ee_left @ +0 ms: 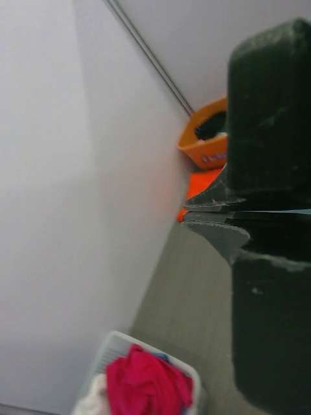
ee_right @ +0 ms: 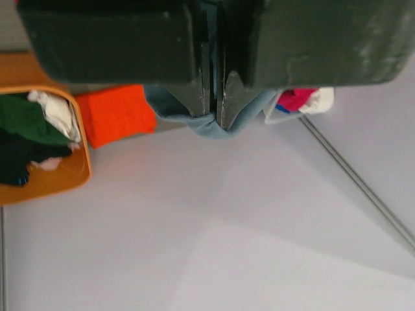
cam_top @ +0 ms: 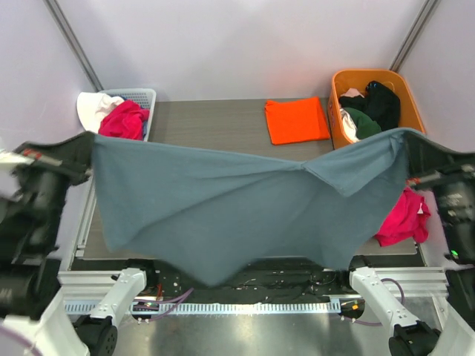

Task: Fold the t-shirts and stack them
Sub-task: Flatten the tshirt out

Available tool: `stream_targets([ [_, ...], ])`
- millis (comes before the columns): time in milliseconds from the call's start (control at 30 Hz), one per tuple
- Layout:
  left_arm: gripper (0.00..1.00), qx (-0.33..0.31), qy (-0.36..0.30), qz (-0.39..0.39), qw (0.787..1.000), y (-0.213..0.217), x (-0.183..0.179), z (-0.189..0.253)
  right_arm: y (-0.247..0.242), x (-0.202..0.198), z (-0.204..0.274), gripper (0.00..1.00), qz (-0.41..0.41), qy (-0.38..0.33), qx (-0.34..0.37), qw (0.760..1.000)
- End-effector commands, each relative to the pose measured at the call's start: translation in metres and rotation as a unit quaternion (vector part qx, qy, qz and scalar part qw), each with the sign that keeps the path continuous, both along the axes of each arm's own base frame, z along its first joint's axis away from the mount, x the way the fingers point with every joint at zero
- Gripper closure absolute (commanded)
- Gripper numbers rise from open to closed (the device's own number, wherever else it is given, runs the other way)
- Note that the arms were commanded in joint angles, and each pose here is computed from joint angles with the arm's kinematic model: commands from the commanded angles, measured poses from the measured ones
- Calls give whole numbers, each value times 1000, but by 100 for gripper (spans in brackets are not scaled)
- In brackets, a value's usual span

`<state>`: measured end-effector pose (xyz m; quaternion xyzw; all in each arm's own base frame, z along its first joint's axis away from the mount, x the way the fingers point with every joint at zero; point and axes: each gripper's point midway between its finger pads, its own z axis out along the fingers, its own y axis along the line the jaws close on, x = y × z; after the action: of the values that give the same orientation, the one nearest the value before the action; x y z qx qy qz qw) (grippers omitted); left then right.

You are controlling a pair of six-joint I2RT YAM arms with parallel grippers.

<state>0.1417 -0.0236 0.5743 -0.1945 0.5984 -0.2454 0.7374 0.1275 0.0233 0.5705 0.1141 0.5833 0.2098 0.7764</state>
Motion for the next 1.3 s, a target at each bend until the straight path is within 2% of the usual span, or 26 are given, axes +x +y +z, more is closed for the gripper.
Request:
stream_targets([
  [0, 100, 23, 79, 20, 996, 2, 82, -59, -2, 71, -42, 99, -36, 58, -8, 998],
  [33, 100, 26, 86, 19, 996, 1, 94, -68, 0, 85, -45, 99, -37, 53, -7, 998],
  [67, 100, 27, 87, 20, 996, 0, 115, -73, 3, 109, -73, 99, -38, 84, -14, 996],
  [167, 100, 42, 122, 17, 992, -4, 169, -107, 10, 162, -112, 99, -40, 116, -23, 992],
  [300, 100, 52, 145, 9, 988, -10, 228, -131, 18, 220, -137, 99, -42, 132, -34, 990],
  [400, 100, 52, 142, -5, 988, -17, 263, -126, 25, 253, -122, 99, -35, 118, -35, 992],
  [467, 100, 45, 132, -17, 990, -22, 272, -110, 28, 257, -79, 99, -30, 75, -30, 996],
  [500, 100, 41, 107, -19, 993, -23, 274, -85, 29, 264, -70, 99, -30, 68, -29, 997],
  [533, 100, 31, 101, -22, 994, -24, 271, -73, 28, 255, -33, 99, -31, 31, -25, 999],
  [567, 100, 27, 66, -36, 997, -29, 259, -39, 26, 252, -18, 99, -35, 17, -22, 999],
  [667, 100, 19, 17, -43, 999, -30, 229, 10, 23, 229, 34, 99, -36, -29, -15, 999],
  [800, 100, 36, -10, -29, 999, -23, 190, 32, 21, 197, 57, 99, -26, -49, -13, 998],
  [1000, 100, 48, 53, -10, 997, -13, 165, -34, 24, 162, 14, 99, -2, -11, -15, 1000],
  [1033, 100, 50, 64, -7, 997, -12, 163, -46, 28, 169, -16, 99, 7, 25, -22, 999],
  [1100, 100, 58, 94, -2, 994, -9, 156, -82, 28, 153, -38, 99, 13, 43, -20, 999],
  [1133, 100, 62, 108, 7, 992, -6, 156, -98, 33, 159, -74, 99, 23, 81, -26, 996],
  [1167, 100, 65, 144, 7, 987, -5, 160, -133, 32, 147, -84, 99, 26, 84, -26, 996],
  [1200, 100, 66, 145, 9, 987, -4, 153, -142, 32, 147, -105, 99, 26, 107, -25, 994],
  [1233, 100, 67, 155, 13, 986, -2, 152, -156, 32, 151, -144, 99, 27, 149, -27, 988],
  [1267, 100, 69, 193, 13, 979, -1, 156, -194, 33, 142, -156, 99, 31, 156, -24, 987],
])
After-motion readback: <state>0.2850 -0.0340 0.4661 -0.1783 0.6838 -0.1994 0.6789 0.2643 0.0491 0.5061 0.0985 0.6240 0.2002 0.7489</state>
